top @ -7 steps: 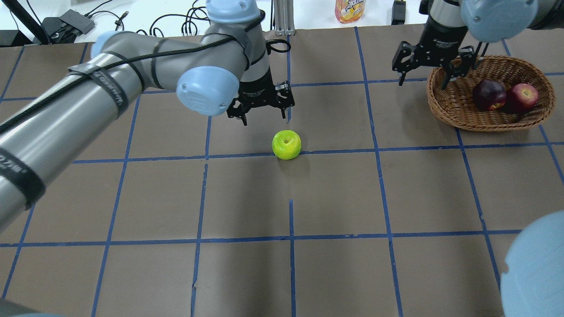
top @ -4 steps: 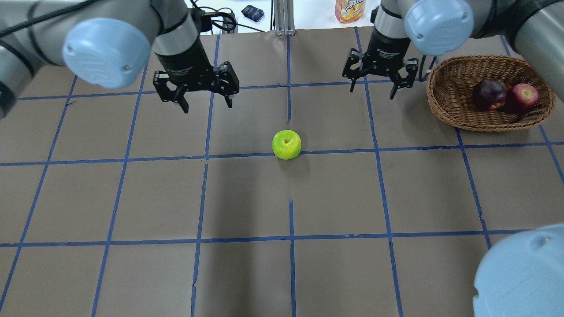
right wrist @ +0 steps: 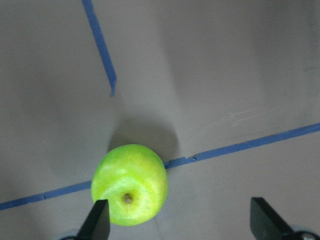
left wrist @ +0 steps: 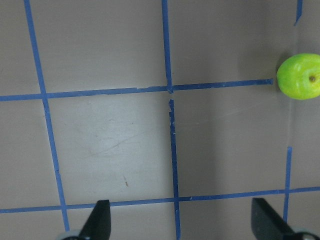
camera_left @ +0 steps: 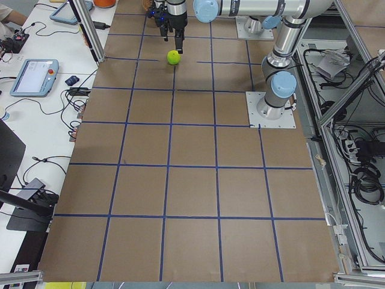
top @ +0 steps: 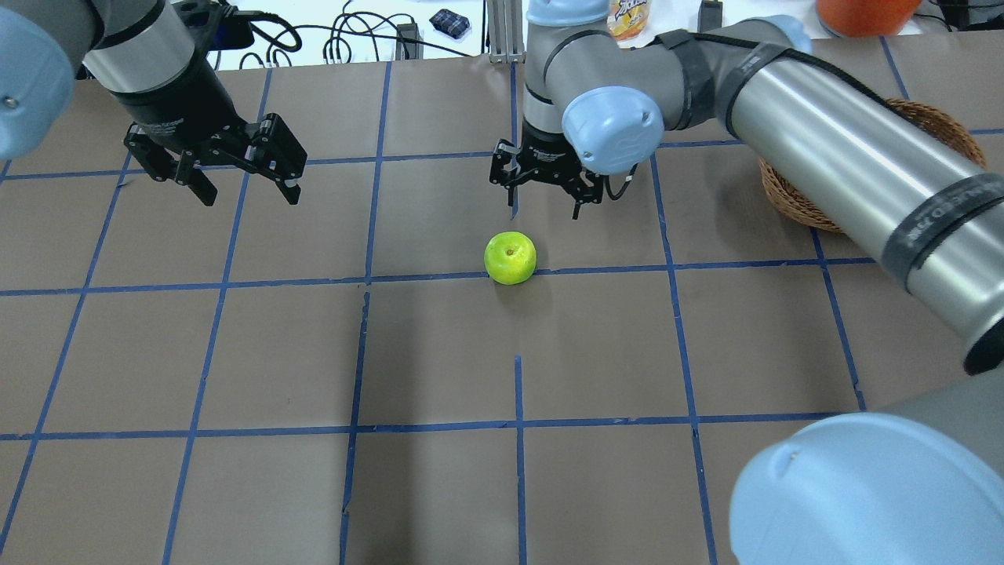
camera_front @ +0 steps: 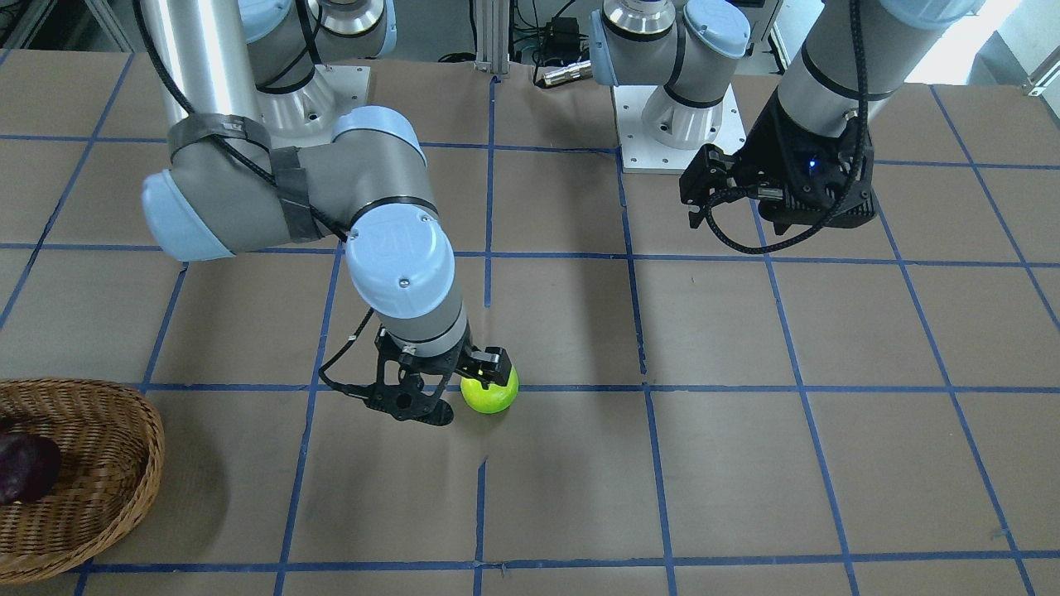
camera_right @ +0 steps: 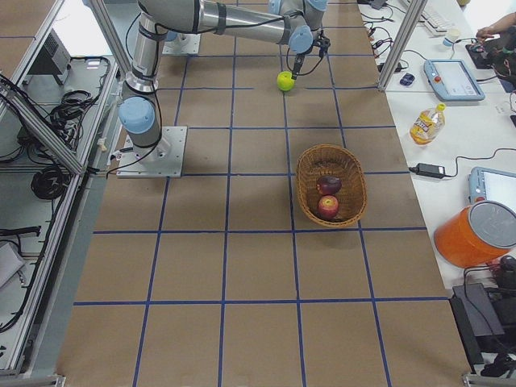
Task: Put all apples into basket
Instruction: 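Grasp the green apple with the right gripper and lift it, then carry the green apple into the basket and open the right gripper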
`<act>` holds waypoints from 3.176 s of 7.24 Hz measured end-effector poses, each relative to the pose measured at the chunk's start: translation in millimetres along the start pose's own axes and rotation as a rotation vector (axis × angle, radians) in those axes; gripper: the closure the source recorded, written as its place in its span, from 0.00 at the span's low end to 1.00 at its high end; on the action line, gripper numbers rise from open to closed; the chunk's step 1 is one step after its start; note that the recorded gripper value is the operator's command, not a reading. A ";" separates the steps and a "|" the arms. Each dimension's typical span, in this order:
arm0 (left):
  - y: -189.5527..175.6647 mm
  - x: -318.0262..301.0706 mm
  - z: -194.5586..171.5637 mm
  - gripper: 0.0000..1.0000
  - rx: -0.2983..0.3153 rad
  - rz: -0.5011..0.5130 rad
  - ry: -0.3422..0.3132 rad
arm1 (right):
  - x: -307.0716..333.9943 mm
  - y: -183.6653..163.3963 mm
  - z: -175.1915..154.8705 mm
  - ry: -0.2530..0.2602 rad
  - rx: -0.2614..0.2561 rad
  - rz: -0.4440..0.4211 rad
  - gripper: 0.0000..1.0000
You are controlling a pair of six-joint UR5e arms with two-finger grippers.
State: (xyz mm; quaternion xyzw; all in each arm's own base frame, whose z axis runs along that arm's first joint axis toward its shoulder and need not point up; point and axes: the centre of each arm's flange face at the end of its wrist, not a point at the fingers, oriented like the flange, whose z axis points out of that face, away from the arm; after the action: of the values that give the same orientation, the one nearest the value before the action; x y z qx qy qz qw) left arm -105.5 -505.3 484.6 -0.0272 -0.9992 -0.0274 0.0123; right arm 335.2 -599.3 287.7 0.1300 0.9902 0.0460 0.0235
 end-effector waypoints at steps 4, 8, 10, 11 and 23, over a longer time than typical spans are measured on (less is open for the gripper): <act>-1.8 -4.3 -8.3 0.00 0.057 0.005 -0.009 | -25.1 6.6 51.1 0.023 -0.027 -0.004 0.00; -6.6 -6.7 -14.1 0.00 0.071 0.003 -0.008 | -31.0 5.5 88.6 0.045 -0.070 -0.015 0.00; -6.9 -8.6 -14.6 0.00 0.072 -0.001 -0.008 | -38.1 6.2 100.2 0.027 -0.074 -0.017 1.00; -6.6 -8.9 -15.0 0.00 0.073 -0.002 -0.008 | -39.6 4.9 98.4 0.016 -0.063 -0.021 1.00; -4.9 -9.0 -17.5 0.00 0.077 -0.002 -0.009 | 364.6 -166.5 -67.6 0.163 0.039 -0.171 1.00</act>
State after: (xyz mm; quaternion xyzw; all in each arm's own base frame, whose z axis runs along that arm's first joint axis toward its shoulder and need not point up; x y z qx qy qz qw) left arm -96.4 -511.6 501.6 -0.0258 -0.9996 0.0111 0.0086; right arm -63.2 -670.6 326.1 0.0414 0.9970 0.0347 -0.0557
